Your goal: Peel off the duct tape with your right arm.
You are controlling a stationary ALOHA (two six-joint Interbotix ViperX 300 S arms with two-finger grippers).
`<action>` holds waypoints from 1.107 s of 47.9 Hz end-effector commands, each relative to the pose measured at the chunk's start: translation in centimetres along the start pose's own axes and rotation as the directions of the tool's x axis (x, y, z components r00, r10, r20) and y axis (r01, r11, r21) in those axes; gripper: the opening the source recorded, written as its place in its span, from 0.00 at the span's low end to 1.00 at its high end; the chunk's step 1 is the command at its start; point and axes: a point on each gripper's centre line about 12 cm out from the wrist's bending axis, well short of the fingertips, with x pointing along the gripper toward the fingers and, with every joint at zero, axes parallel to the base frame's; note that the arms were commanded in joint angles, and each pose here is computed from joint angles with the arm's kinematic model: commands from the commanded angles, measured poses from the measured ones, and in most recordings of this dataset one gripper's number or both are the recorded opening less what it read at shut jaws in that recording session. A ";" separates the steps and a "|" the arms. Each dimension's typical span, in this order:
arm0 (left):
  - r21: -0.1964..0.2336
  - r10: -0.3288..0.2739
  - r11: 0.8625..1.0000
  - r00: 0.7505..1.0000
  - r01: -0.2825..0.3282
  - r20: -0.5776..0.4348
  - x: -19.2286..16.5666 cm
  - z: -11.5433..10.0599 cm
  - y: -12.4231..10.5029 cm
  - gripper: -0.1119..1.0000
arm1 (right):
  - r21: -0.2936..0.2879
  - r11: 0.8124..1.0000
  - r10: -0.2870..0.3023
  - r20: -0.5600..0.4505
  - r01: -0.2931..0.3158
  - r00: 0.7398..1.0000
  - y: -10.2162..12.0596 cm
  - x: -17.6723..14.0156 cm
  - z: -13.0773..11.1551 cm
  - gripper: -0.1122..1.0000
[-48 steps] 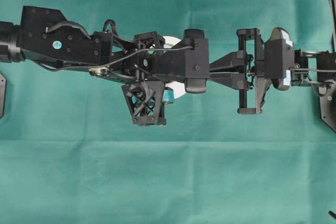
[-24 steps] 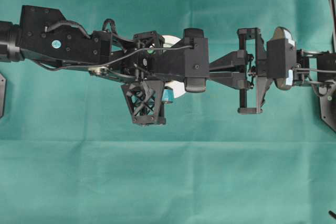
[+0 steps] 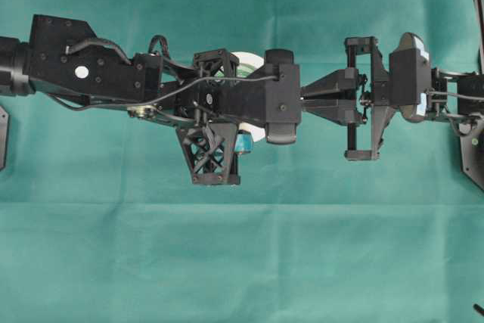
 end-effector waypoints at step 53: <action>0.569 -0.202 0.809 0.979 0.147 0.035 -2.2 -1.8 -14.0 0.28 | 0.034 0.992 -0.122 0.043 0.120 0.992 -3.9 0.7 0.2 0.02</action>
